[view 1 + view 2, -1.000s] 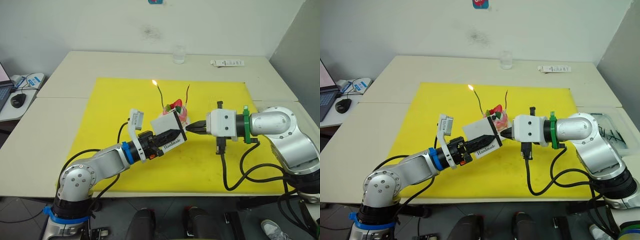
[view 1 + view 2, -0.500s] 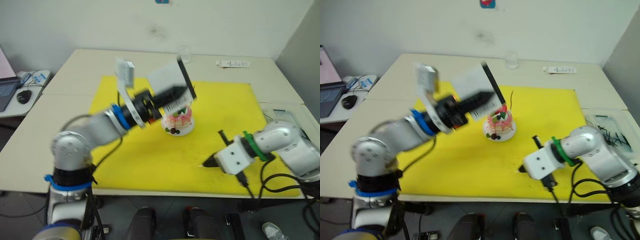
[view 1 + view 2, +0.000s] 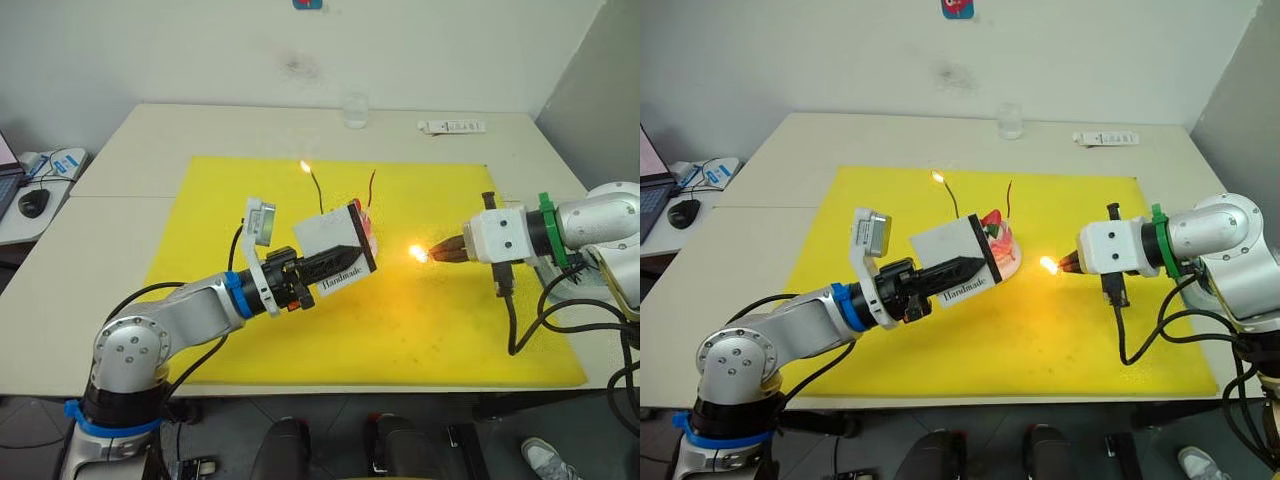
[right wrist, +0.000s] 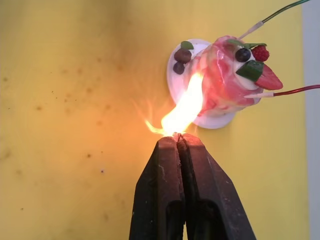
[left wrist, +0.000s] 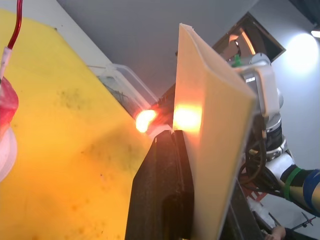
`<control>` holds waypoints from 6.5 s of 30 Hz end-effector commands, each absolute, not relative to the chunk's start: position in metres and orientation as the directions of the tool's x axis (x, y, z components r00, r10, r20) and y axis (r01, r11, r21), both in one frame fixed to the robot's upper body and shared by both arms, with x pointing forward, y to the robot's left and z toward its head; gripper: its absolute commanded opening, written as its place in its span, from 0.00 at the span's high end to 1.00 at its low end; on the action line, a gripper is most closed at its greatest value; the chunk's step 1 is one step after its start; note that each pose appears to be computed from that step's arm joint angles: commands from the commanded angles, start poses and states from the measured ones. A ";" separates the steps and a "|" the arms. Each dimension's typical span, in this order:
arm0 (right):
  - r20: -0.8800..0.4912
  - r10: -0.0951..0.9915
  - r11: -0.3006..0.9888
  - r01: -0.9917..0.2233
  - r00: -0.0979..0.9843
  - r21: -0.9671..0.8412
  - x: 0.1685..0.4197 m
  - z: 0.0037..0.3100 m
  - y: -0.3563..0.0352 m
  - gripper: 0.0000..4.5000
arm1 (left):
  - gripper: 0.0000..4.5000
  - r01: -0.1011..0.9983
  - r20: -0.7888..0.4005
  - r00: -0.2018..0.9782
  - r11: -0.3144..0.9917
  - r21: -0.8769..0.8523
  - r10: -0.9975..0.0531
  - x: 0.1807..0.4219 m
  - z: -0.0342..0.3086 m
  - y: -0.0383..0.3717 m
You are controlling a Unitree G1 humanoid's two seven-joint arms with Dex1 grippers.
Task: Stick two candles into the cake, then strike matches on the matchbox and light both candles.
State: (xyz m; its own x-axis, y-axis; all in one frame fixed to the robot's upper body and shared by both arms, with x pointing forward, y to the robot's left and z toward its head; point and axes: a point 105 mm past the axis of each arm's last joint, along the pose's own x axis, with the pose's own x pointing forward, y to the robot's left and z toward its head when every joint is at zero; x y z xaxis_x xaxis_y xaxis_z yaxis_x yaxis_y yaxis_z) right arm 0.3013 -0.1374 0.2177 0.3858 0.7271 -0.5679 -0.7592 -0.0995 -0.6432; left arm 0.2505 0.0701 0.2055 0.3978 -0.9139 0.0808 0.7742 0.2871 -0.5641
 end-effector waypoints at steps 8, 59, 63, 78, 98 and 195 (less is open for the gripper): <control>-0.285 0.706 0.351 -0.670 0.648 -0.654 0.348 0.242 -0.143 1.00 | 1.00 0.837 0.018 0.345 0.299 -0.458 -0.938 0.235 0.200 0.071; -0.158 0.703 0.438 -0.598 0.693 -0.671 0.381 0.254 -0.107 1.00 | 1.00 0.856 0.031 0.308 0.263 -0.445 -0.951 0.229 0.202 0.060; -0.156 0.701 0.441 -0.595 0.696 -0.672 0.382 0.255 -0.108 1.00 | 1.00 0.858 0.031 0.304 0.260 -0.443 -0.952 0.229 0.202 0.059; -0.191 0.414 0.626 -0.431 0.890 -0.650 0.359 0.247 -0.210 1.00 | 1.00 0.923 -0.028 0.247 0.244 -0.296 -0.969 0.222 0.199 0.053; -0.264 -0.284 0.881 0.143 0.922 -0.450 0.327 0.192 -0.365 0.90 | 1.00 0.968 -0.031 0.171 0.174 -0.182 -0.985 0.223 0.196 0.041; -0.309 0.694 0.568 -0.758 0.650 -0.320 0.300 0.161 -0.191 0.00 | 0.00 0.633 -0.333 0.768 0.728 0.263 -0.547 0.304 0.163 0.211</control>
